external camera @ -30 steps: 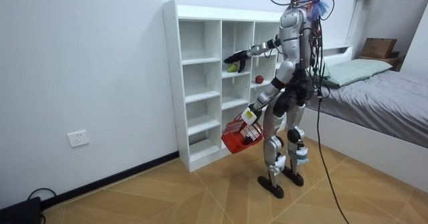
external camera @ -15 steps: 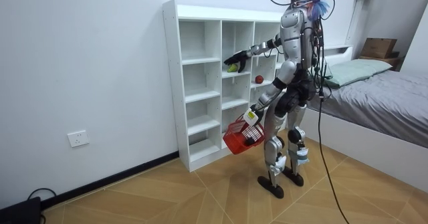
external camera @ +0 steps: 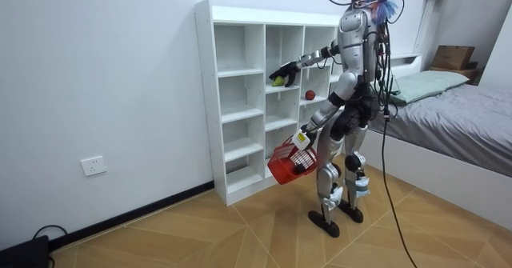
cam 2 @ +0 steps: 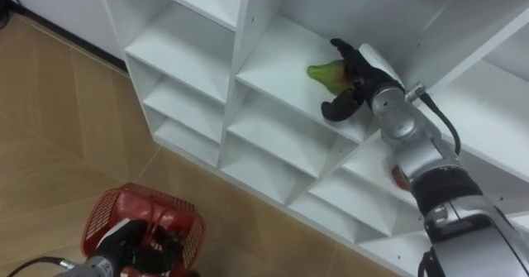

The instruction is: Collect fruits from the closet

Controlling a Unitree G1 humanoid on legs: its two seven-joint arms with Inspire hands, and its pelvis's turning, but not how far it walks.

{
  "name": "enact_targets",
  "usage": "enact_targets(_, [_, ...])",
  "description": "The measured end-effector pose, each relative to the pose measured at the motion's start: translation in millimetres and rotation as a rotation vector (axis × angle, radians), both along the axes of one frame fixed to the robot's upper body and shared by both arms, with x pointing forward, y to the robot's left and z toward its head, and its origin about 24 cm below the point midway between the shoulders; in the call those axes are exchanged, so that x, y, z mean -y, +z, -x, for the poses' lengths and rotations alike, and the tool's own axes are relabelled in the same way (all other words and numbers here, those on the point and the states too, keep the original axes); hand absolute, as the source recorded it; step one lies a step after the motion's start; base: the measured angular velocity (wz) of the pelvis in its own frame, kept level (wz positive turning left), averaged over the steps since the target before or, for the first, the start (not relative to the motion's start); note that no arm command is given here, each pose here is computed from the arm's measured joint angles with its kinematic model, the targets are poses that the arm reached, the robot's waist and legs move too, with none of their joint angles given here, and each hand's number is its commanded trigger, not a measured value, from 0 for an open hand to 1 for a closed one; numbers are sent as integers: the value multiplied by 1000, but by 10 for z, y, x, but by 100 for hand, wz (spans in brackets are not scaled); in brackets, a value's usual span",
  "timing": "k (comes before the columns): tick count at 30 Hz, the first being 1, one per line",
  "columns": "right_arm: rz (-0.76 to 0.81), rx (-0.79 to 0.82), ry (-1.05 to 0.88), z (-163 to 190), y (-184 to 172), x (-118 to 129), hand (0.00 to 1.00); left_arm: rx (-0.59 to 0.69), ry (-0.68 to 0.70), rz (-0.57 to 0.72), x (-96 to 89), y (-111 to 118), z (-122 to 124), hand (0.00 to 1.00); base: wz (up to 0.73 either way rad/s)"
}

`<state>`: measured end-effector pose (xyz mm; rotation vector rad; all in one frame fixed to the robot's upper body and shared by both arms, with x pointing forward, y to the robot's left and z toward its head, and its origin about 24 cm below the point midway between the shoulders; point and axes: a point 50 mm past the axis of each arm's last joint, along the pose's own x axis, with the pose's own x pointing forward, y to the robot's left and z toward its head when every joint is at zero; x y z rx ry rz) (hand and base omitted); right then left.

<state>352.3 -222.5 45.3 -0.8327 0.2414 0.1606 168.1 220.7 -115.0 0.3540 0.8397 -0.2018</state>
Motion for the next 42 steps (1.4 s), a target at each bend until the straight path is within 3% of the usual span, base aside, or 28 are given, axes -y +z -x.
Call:
enact_targets(4, [5, -15, -11, 12, -12, 61, 0, 7, -1, -4, 17, 4, -22, 100, -1])
enact_targets(5, [6, -18, -11, 14, -12, 71, 11, 8, -1, -6, 16, 5, -25, 100, 0])
enact_targets(7, [7, -21, -11, 15, -10, 81, 51, 6, -2, -8, 17, 3, -24, 100, 0])
enact_targets(9, [7, -21, -11, 15, -9, 82, 78, 5, -5, -8, 21, 1, -23, 100, 0])
enact_targets(11, [1, -20, -12, 13, -6, 81, 90, 3, -7, -9, 24, -2, -26, 100, 0])
enact_targets(13, [-1, -18, -13, 11, -1, 81, 93, 3, -8, -8, 26, -2, -26, 100, 0])
enact_targets(14, [-6, -25, -8, 13, -6, 78, 99, 3, -8, -9, 26, -2, -27, 100, 0])
enact_targets(42, [-4, 7, -23, -10, 42, 88, 100, -17, -9, 15, 101, -44, -20, 100, 0])
